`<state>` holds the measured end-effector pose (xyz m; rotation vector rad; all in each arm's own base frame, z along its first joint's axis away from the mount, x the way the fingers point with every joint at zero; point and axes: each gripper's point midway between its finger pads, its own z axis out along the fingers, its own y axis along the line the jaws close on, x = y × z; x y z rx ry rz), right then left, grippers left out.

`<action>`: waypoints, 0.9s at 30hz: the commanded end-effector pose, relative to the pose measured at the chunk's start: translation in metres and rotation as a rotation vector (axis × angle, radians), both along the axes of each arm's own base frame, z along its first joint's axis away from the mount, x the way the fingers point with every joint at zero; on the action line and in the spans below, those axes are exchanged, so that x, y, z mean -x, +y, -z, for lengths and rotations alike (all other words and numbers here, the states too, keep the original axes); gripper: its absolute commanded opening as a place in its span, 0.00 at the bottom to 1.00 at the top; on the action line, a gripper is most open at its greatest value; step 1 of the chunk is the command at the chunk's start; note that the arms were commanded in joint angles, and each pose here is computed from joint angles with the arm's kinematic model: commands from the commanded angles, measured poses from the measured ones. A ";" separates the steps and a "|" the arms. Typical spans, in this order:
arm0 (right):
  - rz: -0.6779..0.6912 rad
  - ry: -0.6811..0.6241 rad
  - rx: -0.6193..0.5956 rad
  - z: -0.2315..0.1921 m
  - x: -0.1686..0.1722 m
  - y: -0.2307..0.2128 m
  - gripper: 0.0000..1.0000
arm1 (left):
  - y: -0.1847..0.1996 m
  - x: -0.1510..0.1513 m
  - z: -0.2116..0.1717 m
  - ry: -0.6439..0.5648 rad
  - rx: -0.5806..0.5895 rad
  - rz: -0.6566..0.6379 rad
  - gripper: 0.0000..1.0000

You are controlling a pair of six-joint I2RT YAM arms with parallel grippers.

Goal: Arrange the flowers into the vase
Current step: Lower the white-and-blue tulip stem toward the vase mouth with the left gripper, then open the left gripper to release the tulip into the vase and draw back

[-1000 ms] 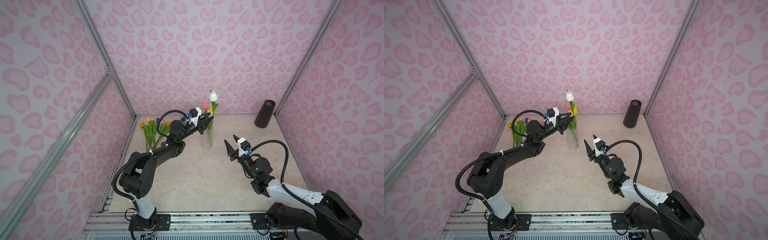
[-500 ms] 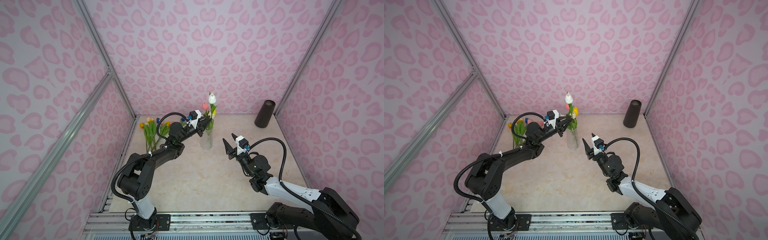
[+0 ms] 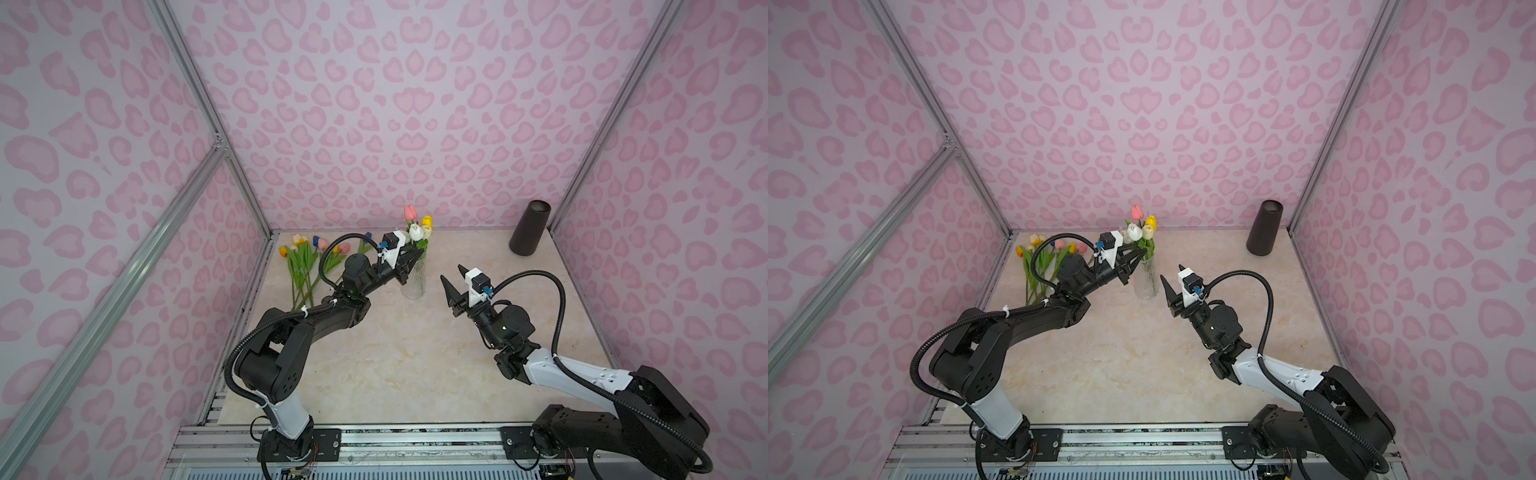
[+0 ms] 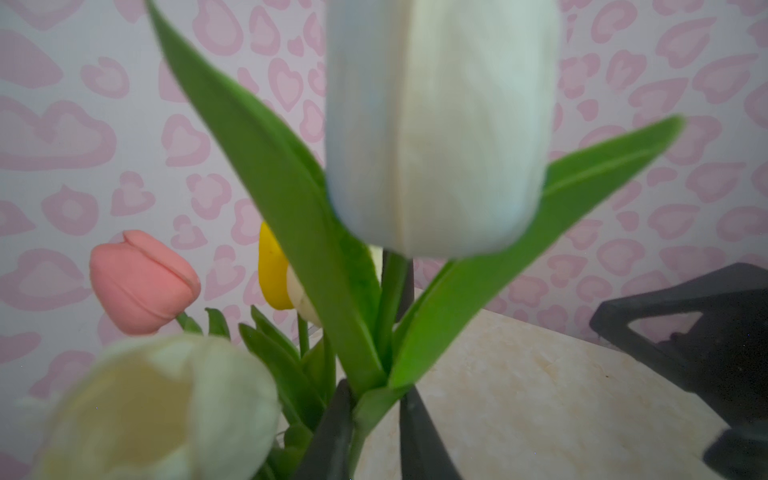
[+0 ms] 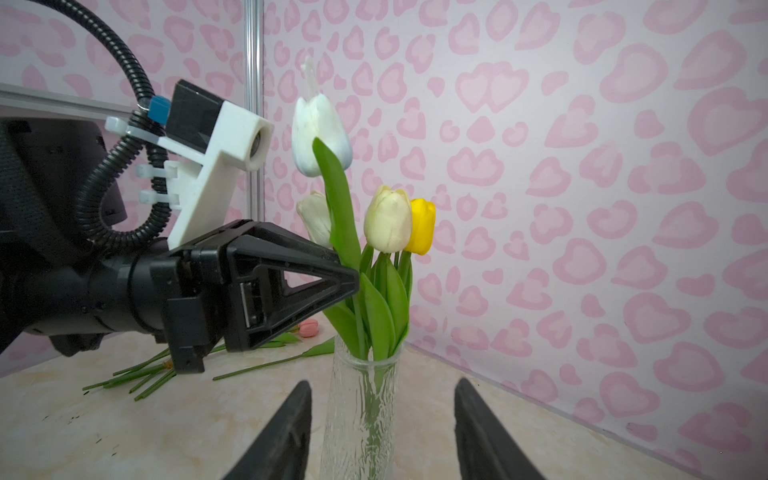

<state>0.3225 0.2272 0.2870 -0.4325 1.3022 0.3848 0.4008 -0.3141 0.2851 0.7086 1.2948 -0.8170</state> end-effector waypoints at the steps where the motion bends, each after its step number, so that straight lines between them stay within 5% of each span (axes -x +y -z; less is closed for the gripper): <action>1: -0.009 -0.004 -0.016 -0.003 0.000 0.002 0.54 | 0.003 -0.001 0.000 -0.002 0.001 -0.030 0.27; 10: -0.011 -0.010 -0.015 -0.006 0.000 0.002 0.55 | 0.014 0.013 -0.015 0.049 -0.036 -0.069 0.31; 15: -0.012 -0.013 -0.016 -0.008 0.000 0.003 0.55 | 0.023 0.023 -0.002 0.095 -0.107 -0.088 0.43; 27: -0.024 0.021 0.003 -0.006 -0.011 0.013 0.56 | 0.022 -0.008 0.036 0.225 -0.252 -0.169 0.49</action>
